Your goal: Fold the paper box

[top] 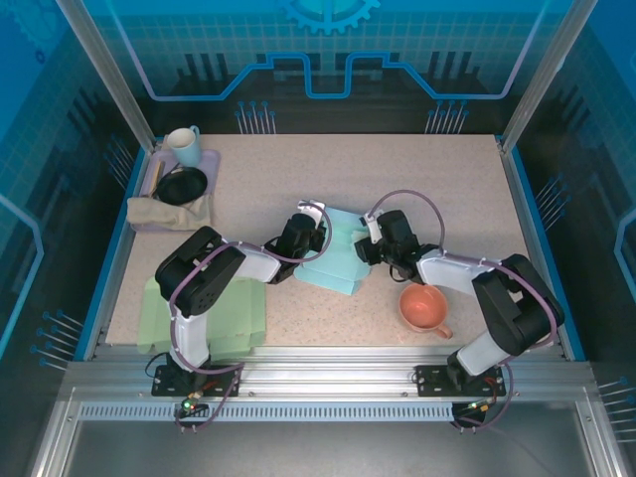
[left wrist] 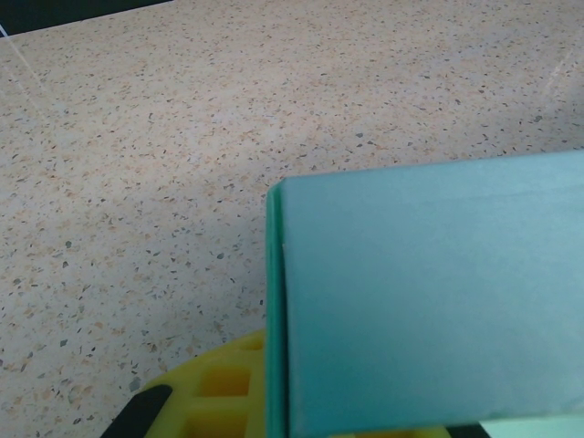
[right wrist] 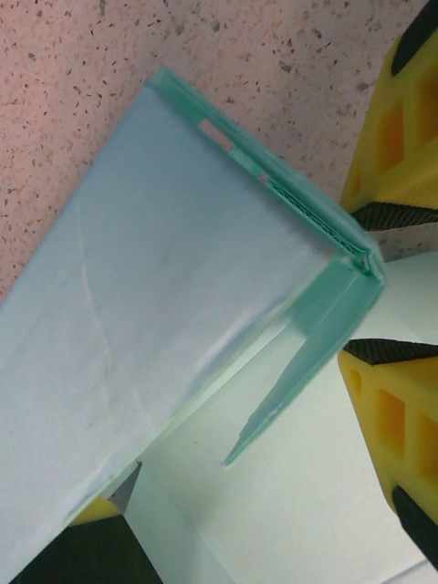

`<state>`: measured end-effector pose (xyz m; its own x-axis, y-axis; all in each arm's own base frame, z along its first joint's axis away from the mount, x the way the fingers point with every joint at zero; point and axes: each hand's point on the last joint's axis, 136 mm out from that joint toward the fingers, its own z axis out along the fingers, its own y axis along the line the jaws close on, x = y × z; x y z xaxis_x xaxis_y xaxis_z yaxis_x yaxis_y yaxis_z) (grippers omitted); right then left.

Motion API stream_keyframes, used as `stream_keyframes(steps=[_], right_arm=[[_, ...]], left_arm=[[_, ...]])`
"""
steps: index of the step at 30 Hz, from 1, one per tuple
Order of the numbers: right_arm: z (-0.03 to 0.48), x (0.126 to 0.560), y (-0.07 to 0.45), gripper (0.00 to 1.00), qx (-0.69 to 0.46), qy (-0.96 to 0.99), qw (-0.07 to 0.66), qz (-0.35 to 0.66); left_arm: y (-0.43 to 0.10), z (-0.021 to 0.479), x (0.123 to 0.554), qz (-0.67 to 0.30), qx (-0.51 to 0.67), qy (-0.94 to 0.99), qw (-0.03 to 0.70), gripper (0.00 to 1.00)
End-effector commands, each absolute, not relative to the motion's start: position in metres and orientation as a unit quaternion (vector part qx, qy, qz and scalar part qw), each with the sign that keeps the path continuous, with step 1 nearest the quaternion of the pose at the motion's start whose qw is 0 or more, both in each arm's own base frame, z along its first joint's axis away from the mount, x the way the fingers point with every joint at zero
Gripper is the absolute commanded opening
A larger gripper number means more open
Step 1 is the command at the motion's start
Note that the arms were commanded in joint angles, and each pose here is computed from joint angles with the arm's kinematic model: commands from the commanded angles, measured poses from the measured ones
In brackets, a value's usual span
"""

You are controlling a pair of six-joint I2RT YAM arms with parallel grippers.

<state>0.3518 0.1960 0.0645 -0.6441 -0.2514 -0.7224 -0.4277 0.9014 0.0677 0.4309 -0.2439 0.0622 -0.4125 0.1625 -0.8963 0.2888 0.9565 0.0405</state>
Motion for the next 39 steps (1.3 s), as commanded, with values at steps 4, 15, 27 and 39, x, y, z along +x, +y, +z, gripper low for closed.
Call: stream_keyframes(steps=[4, 15, 27, 39], right_arm=[[0.076, 0.373, 0.21, 0.4, -0.162, 0.894, 0.404, 0.109], [0.073, 0.393, 0.201, 0.4, -0.104, 0.896, 0.425, 0.079], [0.071, 0.398, 0.182, 0.38, -0.007, 0.882, 0.471, -0.01], [0.074, 0.387, 0.123, 0.37, 0.114, 0.854, 0.481, -0.163]], left_arm=[[-0.242, 0.011, 0.405, -0.052, 0.181, 0.872, 0.451, 0.0], [-0.243, 0.013, 0.405, -0.054, 0.181, 0.871, 0.454, 0.0], [-0.235, 0.012, 0.41, -0.035, 0.154, 0.878, 0.451, 0.0], [-0.229, 0.012, 0.415, -0.016, 0.133, 0.885, 0.446, 0.0]])
